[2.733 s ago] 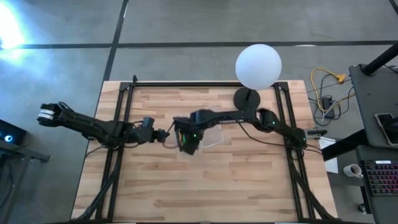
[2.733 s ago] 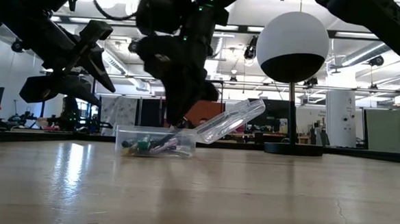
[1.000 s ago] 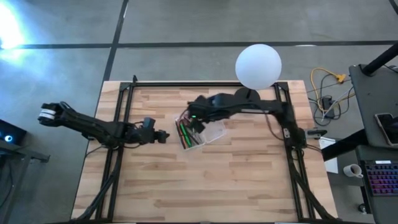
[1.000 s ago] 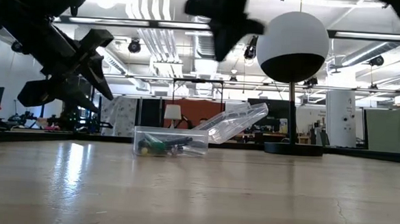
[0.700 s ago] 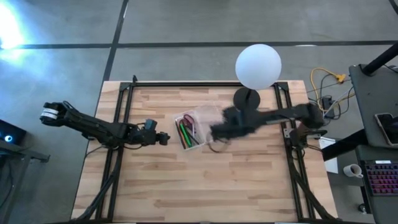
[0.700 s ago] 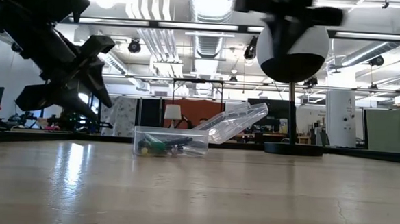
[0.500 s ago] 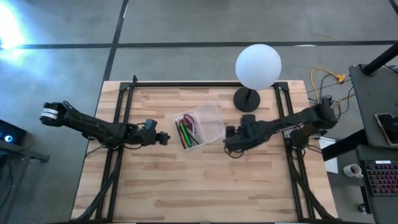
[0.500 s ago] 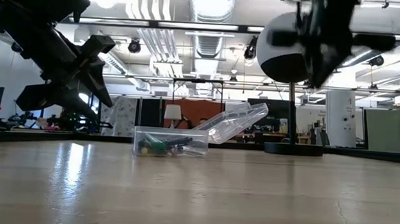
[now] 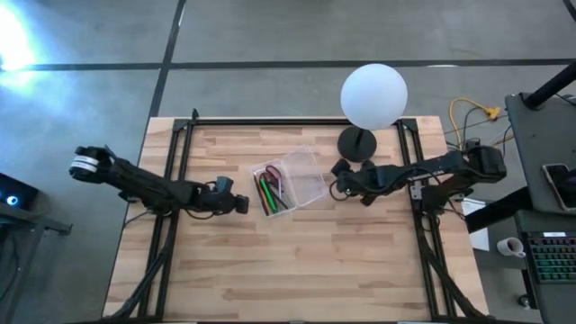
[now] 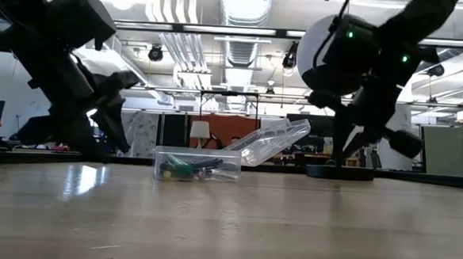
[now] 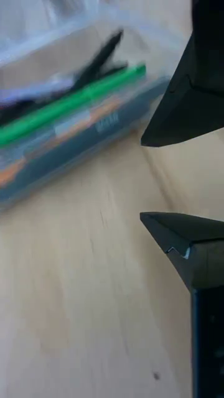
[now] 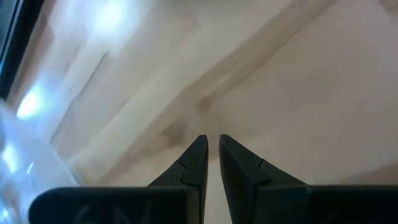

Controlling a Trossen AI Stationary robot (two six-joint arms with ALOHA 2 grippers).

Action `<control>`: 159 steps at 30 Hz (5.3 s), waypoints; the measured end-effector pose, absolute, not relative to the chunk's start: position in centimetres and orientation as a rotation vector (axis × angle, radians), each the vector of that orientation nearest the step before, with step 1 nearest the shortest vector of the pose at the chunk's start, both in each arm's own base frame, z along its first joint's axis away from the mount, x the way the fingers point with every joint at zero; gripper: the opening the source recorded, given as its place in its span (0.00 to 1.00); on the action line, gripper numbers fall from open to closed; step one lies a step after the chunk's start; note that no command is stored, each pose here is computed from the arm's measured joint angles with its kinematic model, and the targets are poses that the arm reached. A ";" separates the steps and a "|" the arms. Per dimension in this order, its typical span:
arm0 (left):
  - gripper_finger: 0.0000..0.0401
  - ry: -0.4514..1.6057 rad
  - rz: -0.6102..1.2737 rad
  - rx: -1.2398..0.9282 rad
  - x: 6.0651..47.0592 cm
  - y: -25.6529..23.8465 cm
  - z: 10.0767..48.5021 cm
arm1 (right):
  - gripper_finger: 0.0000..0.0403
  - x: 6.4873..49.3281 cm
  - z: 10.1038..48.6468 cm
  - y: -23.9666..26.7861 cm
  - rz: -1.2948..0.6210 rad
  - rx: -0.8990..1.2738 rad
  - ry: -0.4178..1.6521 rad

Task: Pick & place school supplies into a supply box
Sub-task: Close the transparent supply box, then return to Home Position

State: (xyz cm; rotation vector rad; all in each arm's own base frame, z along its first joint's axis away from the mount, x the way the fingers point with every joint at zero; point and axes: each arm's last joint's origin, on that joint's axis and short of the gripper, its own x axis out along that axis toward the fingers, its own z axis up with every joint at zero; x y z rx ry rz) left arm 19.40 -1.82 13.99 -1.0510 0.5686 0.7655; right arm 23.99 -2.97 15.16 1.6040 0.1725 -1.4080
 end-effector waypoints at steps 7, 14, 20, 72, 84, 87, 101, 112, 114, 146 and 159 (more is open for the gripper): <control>0.41 0.557 0.827 -1.069 20.3 -0.9 12.7 | 0.08 22.9 12.3 -6.0 -1.346 1.705 0.029; 0.41 0.525 0.863 -1.088 20.7 0.2 12.4 | 0.08 25.3 10.6 -8.7 -0.962 1.821 0.009; 0.41 0.515 0.863 -1.072 20.9 0.6 12.4 | 0.08 29.8 12.7 -8.5 -0.730 1.774 0.104; 0.35 0.583 0.669 -1.104 22.6 -0.2 10.2 | 0.08 45.2 12.3 -3.2 -0.586 1.467 0.647; 0.35 0.587 0.596 -1.089 21.6 0.0 11.7 | 0.08 44.6 15.2 -3.4 -0.570 1.358 0.610; 0.35 0.547 0.631 -1.055 20.9 0.0 13.1 | 0.08 43.9 16.7 -3.5 -0.605 1.282 0.595; 0.35 0.141 0.273 -0.722 16.4 -0.6 26.3 | 0.08 33.2 34.8 -2.8 -0.321 0.557 0.523; 0.35 -0.077 0.123 -0.518 13.5 -0.5 26.3 | 0.08 22.5 37.4 -0.5 -0.273 0.366 0.413; 0.35 -0.149 0.018 -0.518 13.4 -0.7 24.5 | 0.08 21.5 34.2 -0.2 -0.231 0.448 0.416; 0.35 -0.292 -0.017 -0.503 10.3 0.2 19.5 | 0.08 10.2 16.4 -0.3 -0.038 0.582 0.069; 0.35 -0.377 0.074 -0.483 9.5 1.2 20.4 | 0.08 9.7 17.4 -0.3 0.002 0.579 -0.050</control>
